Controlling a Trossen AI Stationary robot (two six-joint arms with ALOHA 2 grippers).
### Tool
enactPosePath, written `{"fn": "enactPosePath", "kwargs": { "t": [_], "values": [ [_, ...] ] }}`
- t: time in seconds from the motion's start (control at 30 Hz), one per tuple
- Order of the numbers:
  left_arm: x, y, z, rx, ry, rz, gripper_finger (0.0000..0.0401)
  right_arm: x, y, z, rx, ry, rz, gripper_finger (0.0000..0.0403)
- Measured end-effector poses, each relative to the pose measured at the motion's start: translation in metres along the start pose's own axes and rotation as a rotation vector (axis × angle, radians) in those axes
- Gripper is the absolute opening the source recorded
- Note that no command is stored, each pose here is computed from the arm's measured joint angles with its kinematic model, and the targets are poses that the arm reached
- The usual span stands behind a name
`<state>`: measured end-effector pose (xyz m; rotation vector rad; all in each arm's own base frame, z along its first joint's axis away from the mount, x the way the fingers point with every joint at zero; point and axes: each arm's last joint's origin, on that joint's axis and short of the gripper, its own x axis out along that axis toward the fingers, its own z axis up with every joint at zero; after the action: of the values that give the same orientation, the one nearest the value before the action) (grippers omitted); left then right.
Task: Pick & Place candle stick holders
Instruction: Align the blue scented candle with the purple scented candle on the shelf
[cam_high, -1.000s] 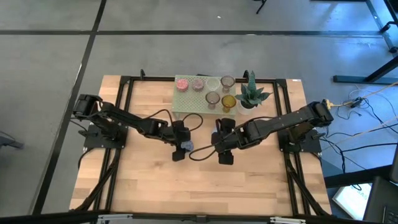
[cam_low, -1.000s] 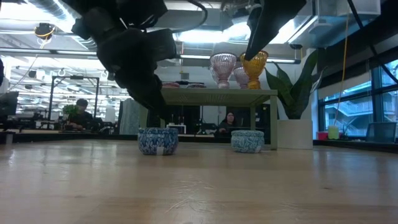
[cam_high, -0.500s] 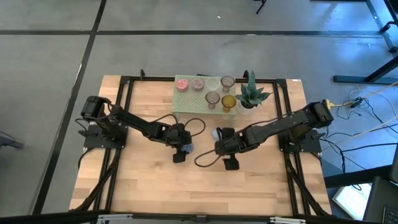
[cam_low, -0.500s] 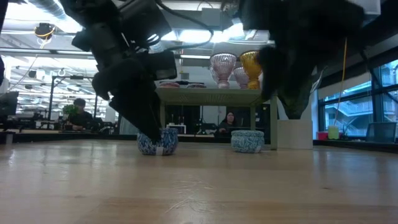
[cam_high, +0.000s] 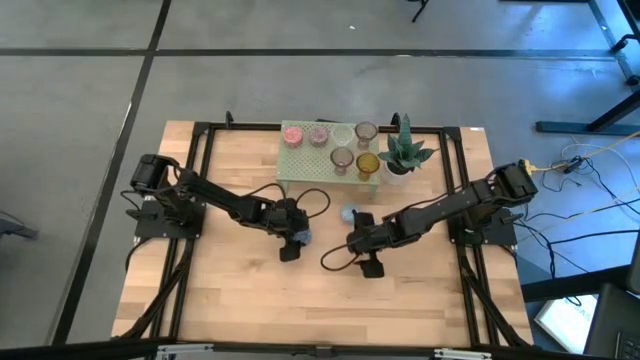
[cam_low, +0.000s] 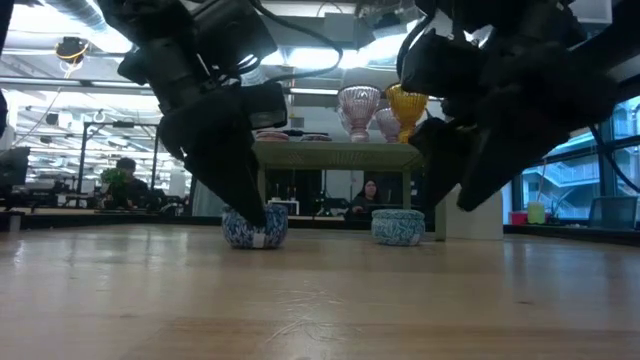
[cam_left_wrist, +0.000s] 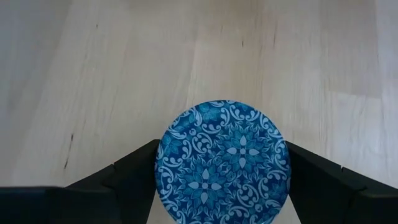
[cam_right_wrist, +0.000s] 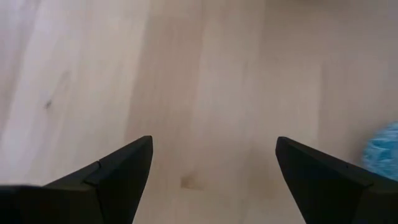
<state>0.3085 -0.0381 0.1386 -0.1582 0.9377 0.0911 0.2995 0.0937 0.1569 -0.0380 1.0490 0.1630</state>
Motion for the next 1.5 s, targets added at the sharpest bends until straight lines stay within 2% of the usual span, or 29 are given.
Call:
{"fn": "enactPosePath", "kwargs": {
  "t": [0.23,0.5,0.6,0.73,0.9,1.13,1.3,1.5],
  "values": [
    [-0.007,-0.005,0.003,-0.019,-0.022,-0.019,0.0293,0.000,-0.001,0.002,0.044,-0.022,-0.046,0.0343],
    [-0.043,-0.012,0.042,0.018,-0.066,-0.016,0.0294,0.000,-0.001,0.001,0.053,-0.021,-0.046,0.0343],
    [-0.067,-0.011,0.058,0.069,-0.047,0.060,0.0294,0.000,-0.001,0.001,0.070,-0.021,-0.042,0.0343],
    [-0.104,-0.005,0.076,0.164,-0.042,0.234,0.0294,0.000,0.001,0.001,0.071,-0.021,-0.038,0.0343],
    [-0.132,0.015,0.094,0.176,-0.064,0.336,0.0295,0.000,0.003,0.001,0.066,-0.021,-0.032,0.0343],
    [-0.137,0.062,0.098,0.116,0.002,0.428,0.0295,0.000,0.004,0.001,0.064,-0.023,-0.029,0.0343],
    [-0.134,0.092,0.095,0.039,0.066,0.443,0.0295,0.000,0.004,0.001,0.065,-0.024,-0.030,0.0343],
    [-0.136,0.114,0.098,-0.052,0.029,0.441,0.0295,0.000,0.004,0.001,0.063,-0.024,-0.030,0.0343]
  ]
}}
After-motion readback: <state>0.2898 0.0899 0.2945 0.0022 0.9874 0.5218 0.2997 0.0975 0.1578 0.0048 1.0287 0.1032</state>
